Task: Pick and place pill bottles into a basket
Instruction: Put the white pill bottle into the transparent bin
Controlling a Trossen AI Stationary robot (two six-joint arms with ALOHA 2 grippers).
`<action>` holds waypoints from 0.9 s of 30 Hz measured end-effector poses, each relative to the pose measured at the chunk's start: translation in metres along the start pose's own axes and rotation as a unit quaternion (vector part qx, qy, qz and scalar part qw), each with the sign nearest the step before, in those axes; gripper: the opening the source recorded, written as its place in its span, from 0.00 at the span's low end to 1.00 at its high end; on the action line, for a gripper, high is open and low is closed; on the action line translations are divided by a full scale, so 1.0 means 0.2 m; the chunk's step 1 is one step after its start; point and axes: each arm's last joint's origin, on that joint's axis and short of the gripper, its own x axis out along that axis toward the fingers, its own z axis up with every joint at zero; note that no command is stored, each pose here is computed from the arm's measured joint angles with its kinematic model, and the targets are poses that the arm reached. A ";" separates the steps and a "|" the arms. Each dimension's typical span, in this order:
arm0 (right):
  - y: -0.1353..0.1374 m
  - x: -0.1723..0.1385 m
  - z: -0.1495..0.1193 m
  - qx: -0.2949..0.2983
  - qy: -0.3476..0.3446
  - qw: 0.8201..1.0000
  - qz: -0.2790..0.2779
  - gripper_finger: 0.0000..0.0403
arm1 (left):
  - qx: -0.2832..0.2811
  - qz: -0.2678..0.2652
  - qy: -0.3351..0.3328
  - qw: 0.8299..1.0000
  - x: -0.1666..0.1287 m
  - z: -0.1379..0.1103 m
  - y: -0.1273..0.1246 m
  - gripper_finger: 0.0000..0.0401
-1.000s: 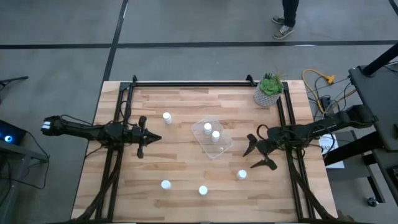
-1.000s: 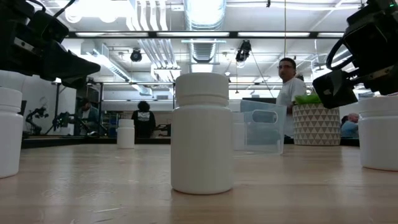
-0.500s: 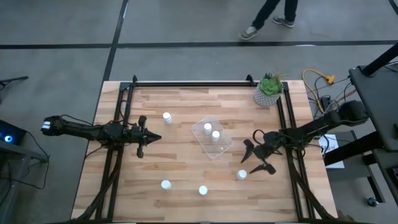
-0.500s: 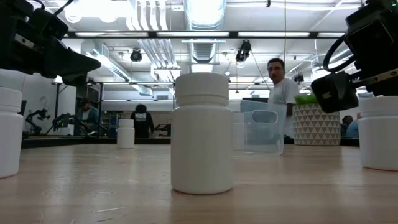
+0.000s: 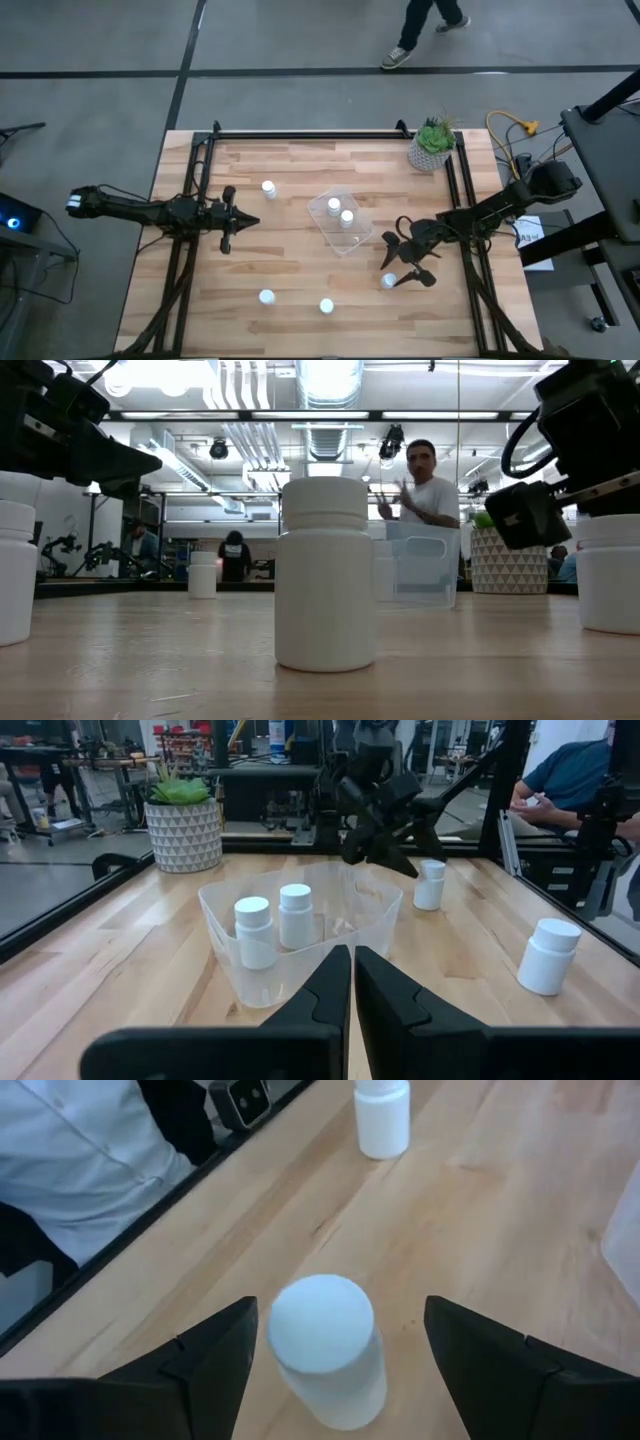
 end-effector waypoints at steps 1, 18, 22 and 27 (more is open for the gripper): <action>0.00 0.01 -0.01 0.003 0.006 1.000 0.000 0.69 | 0.000 0.000 0.000 1.000 0.00 0.00 0.00 0.00; -0.06 0.14 -0.03 0.041 0.061 0.997 -0.004 0.67 | 0.000 0.000 -0.001 1.000 0.00 0.00 0.00 0.00; -0.06 0.14 -0.02 0.042 0.059 0.997 -0.004 0.66 | 0.000 0.000 0.000 1.000 0.00 0.00 0.00 0.00; -0.05 0.13 0.00 0.038 0.049 0.998 0.008 0.63 | 0.000 0.000 0.000 1.000 0.00 0.00 0.00 0.00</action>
